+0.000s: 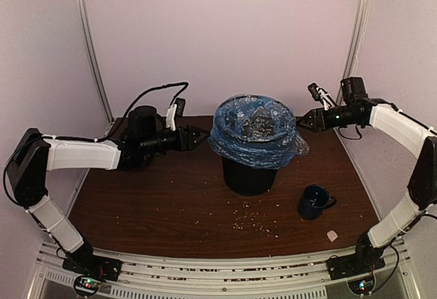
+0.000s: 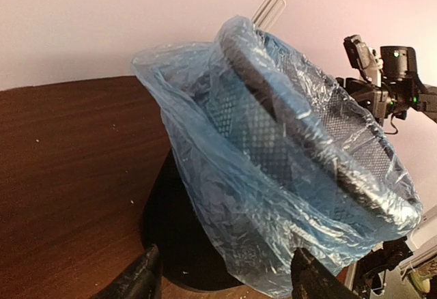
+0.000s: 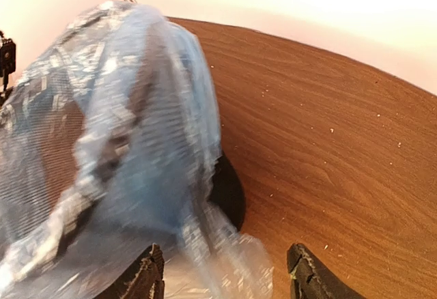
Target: Put the trash bags into the trash bin
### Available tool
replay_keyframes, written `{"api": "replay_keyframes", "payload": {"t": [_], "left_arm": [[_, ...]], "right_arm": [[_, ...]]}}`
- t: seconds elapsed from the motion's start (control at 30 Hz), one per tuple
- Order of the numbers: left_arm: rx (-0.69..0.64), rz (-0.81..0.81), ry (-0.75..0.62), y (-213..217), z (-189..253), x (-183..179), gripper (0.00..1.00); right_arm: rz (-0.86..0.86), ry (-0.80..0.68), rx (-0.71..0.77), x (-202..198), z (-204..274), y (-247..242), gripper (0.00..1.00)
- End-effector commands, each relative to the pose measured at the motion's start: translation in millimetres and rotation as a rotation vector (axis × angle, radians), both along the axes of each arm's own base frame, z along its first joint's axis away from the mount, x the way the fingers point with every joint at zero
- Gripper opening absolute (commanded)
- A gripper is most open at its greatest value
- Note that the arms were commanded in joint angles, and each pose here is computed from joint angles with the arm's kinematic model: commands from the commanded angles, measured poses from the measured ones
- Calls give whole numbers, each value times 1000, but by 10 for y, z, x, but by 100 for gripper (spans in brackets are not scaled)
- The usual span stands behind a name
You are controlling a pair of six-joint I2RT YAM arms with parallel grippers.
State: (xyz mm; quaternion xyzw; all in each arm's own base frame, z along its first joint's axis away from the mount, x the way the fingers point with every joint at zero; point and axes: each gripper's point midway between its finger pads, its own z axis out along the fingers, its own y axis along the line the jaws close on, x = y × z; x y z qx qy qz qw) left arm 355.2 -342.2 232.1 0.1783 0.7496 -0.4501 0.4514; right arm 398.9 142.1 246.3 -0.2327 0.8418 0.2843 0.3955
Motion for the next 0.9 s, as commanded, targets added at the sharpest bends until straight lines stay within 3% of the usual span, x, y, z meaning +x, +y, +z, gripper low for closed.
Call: {"api": "replay_keyframes", "payload": {"t": [0.0,0.2,0.33,0.43,0.5,0.53,0.87], "left_arm": [[-137,-97,-40,-177,274,-47,66],[-193,-196,-42,-372,299,-152,65],[-188,-196,-28,-458,239,-117,51],[-187,-189,-13,-480,152,-76,22],[-181,-181,0,-494,77,-44,0],[-177,-175,7,-493,33,-28,0],[-80,-123,100,-393,-589,-44,0]], "right_arm": [[2,25,4,243,-114,29,64],[131,120,41,197,-390,250,65],[205,158,131,53,-409,413,58],[222,165,157,-2,-413,460,30],[209,178,163,-10,-461,457,4],[195,185,155,-2,-502,442,0],[117,301,32,-63,-1097,274,0]]}}
